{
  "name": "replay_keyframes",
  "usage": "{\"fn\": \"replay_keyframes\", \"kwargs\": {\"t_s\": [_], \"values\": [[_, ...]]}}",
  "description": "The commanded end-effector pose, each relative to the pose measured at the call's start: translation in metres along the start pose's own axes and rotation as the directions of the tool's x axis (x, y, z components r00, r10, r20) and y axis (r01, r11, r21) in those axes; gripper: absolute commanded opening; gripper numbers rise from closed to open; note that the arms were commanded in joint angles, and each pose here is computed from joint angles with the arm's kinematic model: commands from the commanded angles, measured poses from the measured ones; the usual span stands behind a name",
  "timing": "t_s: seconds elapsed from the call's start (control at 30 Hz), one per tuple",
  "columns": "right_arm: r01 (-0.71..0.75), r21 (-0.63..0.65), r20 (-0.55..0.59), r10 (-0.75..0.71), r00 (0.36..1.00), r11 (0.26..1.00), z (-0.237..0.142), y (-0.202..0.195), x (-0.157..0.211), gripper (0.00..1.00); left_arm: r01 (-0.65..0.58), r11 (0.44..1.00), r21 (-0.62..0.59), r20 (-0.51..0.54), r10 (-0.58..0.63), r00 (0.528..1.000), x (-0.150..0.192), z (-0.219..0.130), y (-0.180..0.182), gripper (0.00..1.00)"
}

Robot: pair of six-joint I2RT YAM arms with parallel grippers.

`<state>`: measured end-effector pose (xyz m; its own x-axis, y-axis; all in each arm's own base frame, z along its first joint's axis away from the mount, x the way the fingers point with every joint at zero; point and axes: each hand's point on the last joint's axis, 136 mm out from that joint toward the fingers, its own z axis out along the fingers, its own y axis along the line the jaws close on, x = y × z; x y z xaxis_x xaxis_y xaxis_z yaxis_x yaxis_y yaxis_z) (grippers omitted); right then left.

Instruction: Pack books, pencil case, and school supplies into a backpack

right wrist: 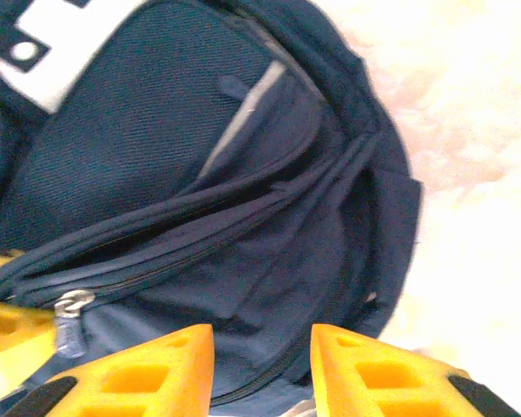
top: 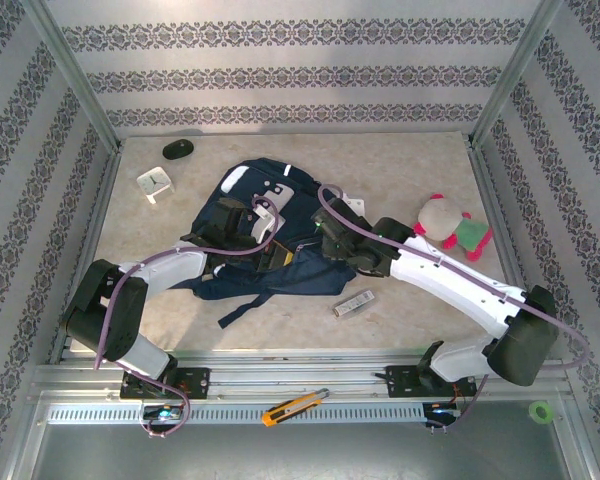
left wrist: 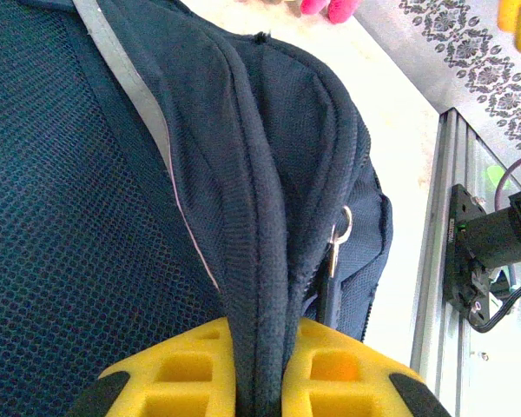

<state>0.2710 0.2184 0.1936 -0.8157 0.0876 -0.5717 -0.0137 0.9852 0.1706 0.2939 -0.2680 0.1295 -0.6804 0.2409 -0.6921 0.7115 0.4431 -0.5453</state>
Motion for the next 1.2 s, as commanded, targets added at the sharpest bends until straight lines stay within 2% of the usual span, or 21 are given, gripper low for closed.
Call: {"fn": "replay_keyframes", "kwargs": {"t_s": [0.0,0.13,0.3,0.43,0.5,0.57,0.7,0.77,0.97,1.07,1.17], "values": [[-0.049,-0.103,-0.065,0.043,0.997,0.993,0.007,0.032,0.015,0.37,0.063,0.998,0.003,-0.012,-0.063,0.998,0.007,-0.003,-0.002,0.0],[-0.144,-0.169,-0.115,0.125,0.985,0.975,0.023,0.058,0.023,0.42,0.049,0.998,0.042,0.034,-0.05,0.998,0.003,-0.003,-0.009,0.0],[-0.135,-0.143,-0.155,0.112,0.982,0.981,0.047,0.065,0.028,0.45,0.07,0.995,0.073,0.031,-0.072,0.997,0.005,0.001,-0.011,0.0],[-0.153,-0.188,-0.177,0.12,0.977,0.97,0.055,0.077,0.028,0.47,0.064,0.994,0.083,0.047,-0.069,0.997,0.004,0.002,-0.013,0.11],[-0.159,-0.175,-0.184,0.126,0.975,0.972,0.059,0.073,0.03,0.47,0.065,0.994,0.09,0.062,-0.071,0.996,0.003,0.003,-0.013,0.24],[-0.179,-0.169,-0.194,0.145,0.97,0.969,0.063,0.066,0.033,0.47,0.065,0.995,0.08,0.073,-0.071,0.995,0.004,0.004,-0.01,0.31],[-0.228,-0.217,-0.207,0.184,0.961,0.949,0.061,0.06,0.033,0.45,0.044,0.998,0.051,0.079,-0.048,0.996,0.004,0.008,-0.009,0.34],[-0.231,-0.22,-0.213,0.185,0.959,0.948,0.059,0.056,0.034,0.44,0.033,0.999,0.029,0.093,-0.036,0.995,0.002,0.009,-0.007,0.43],[-0.286,-0.302,-0.223,0.225,0.949,0.909,0.046,0.041,0.03,0.47,-0.075,0.997,-0.034,0.06,0.077,0.995,0.005,0.015,-0.011,0.58],[-0.308,-0.338,-0.251,0.23,0.94,0.889,0.043,0.032,0.031,0.47,-0.132,0.989,-0.066,0.052,0.135,0.989,0.003,0.017,-0.013,0.64],[-0.303,-0.337,-0.239,0.23,0.943,0.891,0.039,0.023,0.032,0.47,-0.178,0.982,-0.057,0.033,0.18,0.983,0.003,0.025,-0.019,0.65]]}}
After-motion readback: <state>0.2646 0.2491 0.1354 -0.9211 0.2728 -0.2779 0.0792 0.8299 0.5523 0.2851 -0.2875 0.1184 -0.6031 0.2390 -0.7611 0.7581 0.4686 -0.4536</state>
